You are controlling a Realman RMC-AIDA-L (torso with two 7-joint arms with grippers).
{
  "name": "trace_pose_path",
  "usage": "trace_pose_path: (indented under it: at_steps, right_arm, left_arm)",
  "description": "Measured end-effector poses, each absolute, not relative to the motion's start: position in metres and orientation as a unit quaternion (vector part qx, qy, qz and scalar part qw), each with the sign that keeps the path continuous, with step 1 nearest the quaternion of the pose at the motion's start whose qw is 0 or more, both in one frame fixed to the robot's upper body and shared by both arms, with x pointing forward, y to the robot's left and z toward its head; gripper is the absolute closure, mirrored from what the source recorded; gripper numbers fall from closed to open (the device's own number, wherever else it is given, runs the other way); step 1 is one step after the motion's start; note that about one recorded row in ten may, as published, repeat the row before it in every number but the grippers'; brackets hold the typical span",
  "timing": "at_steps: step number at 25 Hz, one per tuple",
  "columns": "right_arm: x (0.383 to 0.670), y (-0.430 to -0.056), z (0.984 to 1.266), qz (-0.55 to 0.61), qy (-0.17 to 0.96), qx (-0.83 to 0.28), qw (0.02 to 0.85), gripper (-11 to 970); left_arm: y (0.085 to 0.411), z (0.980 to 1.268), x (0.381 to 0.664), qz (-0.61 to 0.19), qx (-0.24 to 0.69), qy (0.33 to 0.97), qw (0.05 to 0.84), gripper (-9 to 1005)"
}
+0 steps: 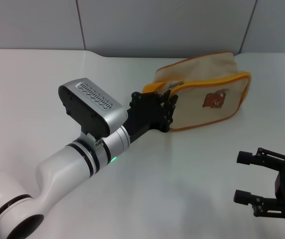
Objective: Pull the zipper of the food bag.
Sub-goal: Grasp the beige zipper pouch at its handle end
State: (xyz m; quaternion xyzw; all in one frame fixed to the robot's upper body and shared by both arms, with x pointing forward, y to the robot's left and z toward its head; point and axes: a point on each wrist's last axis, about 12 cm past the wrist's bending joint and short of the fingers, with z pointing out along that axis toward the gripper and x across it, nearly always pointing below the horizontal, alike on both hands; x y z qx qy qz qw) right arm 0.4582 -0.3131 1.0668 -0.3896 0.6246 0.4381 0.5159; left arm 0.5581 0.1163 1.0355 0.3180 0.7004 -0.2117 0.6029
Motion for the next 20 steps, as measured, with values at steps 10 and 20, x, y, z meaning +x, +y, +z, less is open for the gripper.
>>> trace_pose_path:
  at_steps: [10,20]
  right_arm:
    - [0.456,-0.32,1.067,0.42,0.625,-0.357,0.553,128]
    - [0.448,-0.329,1.064,0.291,0.562,-0.214,0.744,128]
  left_arm:
    - [0.13,1.039,0.538,-0.231,0.349,0.633,0.652,909]
    - [0.159,1.048,0.536,-0.217,0.437,0.536,0.689,927]
